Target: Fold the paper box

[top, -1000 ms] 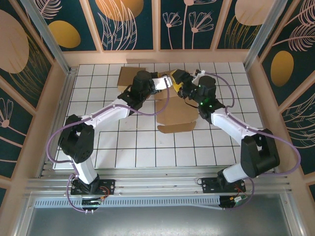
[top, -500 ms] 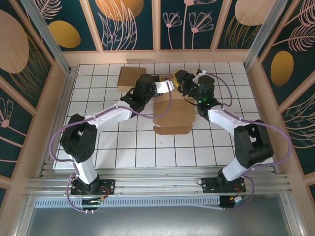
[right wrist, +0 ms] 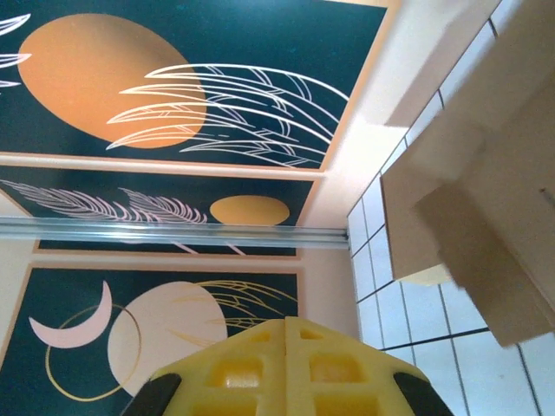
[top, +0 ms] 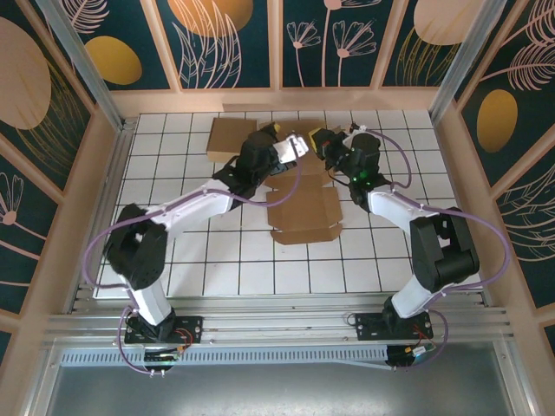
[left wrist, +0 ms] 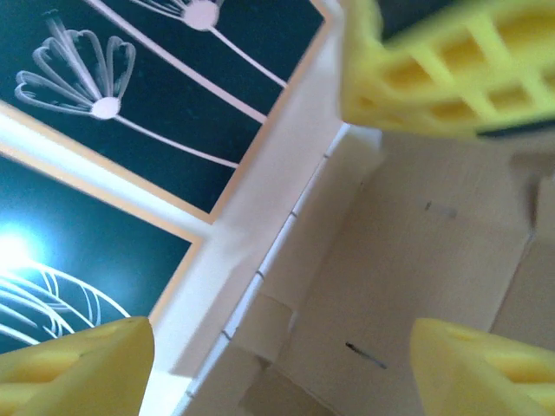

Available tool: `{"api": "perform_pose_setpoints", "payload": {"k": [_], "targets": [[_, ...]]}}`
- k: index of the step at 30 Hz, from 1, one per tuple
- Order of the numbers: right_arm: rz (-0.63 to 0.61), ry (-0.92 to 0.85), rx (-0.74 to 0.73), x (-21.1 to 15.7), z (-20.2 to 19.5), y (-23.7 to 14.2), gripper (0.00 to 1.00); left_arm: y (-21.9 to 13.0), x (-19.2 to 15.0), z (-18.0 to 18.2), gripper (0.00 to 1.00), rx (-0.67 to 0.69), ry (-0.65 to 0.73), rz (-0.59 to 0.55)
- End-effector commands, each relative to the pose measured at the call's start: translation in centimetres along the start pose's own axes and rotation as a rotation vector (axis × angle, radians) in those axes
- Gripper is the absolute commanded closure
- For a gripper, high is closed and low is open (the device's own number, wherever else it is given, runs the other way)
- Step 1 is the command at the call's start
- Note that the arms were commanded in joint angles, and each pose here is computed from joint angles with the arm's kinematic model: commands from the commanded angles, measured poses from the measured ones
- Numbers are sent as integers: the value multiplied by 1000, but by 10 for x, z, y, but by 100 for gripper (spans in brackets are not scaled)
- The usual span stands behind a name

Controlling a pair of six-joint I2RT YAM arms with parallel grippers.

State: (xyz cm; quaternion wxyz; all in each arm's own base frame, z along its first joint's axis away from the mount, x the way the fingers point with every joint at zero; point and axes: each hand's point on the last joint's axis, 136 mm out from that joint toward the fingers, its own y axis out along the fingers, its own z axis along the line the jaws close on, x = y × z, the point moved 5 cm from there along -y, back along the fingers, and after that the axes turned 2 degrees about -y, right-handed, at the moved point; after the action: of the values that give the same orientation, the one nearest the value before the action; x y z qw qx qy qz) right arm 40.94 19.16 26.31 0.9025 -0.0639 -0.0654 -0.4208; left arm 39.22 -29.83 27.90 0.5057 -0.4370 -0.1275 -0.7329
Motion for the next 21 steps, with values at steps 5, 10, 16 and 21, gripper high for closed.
{"api": "perform_pose_setpoints", "payload": {"k": [5, 10, 16, 21], "targets": [[75, -256, -74, 9, -7, 4, 88, -92, 15, 56, 18, 174, -976, -71], [140, -866, -327, 47, -16, 25, 61, -132, -8, 42, 22, 108, -1283, -3], [389, -1068, -446, 120, -54, 71, 26, -156, -30, 19, 25, 17, -1356, 67], [420, -966, -423, 167, -89, 106, 16, -153, -31, 9, 25, -46, -1341, 121]]}}
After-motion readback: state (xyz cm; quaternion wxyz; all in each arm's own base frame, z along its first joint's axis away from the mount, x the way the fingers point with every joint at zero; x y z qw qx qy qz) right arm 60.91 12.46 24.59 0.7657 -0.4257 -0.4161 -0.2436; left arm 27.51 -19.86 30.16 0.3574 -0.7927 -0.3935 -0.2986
